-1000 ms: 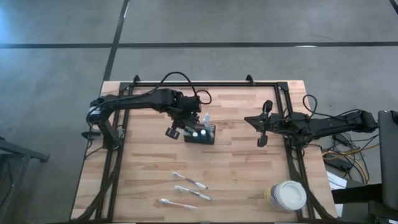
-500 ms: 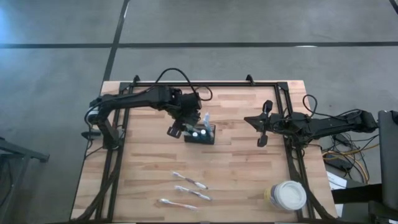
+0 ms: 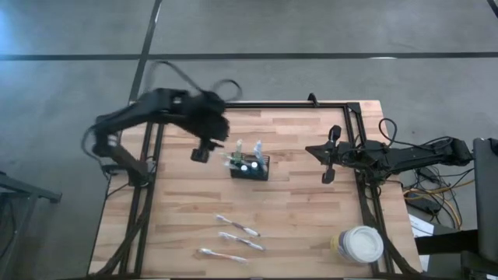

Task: Pick & Place toothbrushing station
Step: Put the top purple toothbrush into the wire organizer

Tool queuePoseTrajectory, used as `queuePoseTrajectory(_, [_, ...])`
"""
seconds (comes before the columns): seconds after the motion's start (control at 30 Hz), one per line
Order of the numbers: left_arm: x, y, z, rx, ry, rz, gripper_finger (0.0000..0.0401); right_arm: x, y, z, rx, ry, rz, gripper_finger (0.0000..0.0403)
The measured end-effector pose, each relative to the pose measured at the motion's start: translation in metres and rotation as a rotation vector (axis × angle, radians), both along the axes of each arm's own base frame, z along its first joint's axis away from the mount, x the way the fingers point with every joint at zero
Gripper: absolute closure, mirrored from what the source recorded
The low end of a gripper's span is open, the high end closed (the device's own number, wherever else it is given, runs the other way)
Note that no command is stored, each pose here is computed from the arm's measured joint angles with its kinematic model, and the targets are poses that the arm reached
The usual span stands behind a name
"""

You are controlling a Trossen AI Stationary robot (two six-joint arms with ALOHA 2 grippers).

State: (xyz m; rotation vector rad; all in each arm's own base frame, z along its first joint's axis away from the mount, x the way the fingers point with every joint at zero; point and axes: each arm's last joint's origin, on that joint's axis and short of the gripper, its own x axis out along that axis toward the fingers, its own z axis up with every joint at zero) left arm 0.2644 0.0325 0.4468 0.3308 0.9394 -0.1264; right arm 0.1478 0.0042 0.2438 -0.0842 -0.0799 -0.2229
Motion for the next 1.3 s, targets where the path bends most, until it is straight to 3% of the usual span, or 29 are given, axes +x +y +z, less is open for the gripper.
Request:
queuePoseTrajectory(0.1, [-0.026,-0.004,0.017,-0.032,-0.227,0.018,0.0318,0.000,0.000,0.000,-0.001,0.001,0.000,0.0394])
queuePoseTrajectory(0.2, [-0.051,-0.009,0.016,-0.042,-0.446,0.022,0.0386,0.000,0.000,0.000,-0.001,0.001,0.000,0.0394])
queuePoseTrajectory(0.33, [-0.084,-0.013,-0.017,-0.063,-0.664,0.024,0.0390,0.000,0.000,0.000,0.013,0.000,0.001,0.0394])
queuePoseTrajectory(0.57, [-0.128,-0.019,-0.121,-0.126,-0.993,0.054,0.0397,0.000,0.000,-0.002,0.016,0.005,0.002,0.0394])
queuePoseTrajectory(0.67, [-0.141,-0.018,-0.166,-0.097,-1.006,0.127,0.0398,0.000,0.000,-0.002,0.017,0.005,0.002,0.0394])
queuePoseTrajectory(0.8, [-0.151,-0.018,-0.203,-0.122,-1.030,0.166,0.0399,0.000,0.000,-0.004,0.022,0.008,0.002,0.0394])
queuePoseTrajectory(1.3, [-0.161,-0.017,-0.269,-0.091,-0.948,0.232,0.0400,0.000,0.000,-0.011,0.060,0.016,0.005,0.0394])
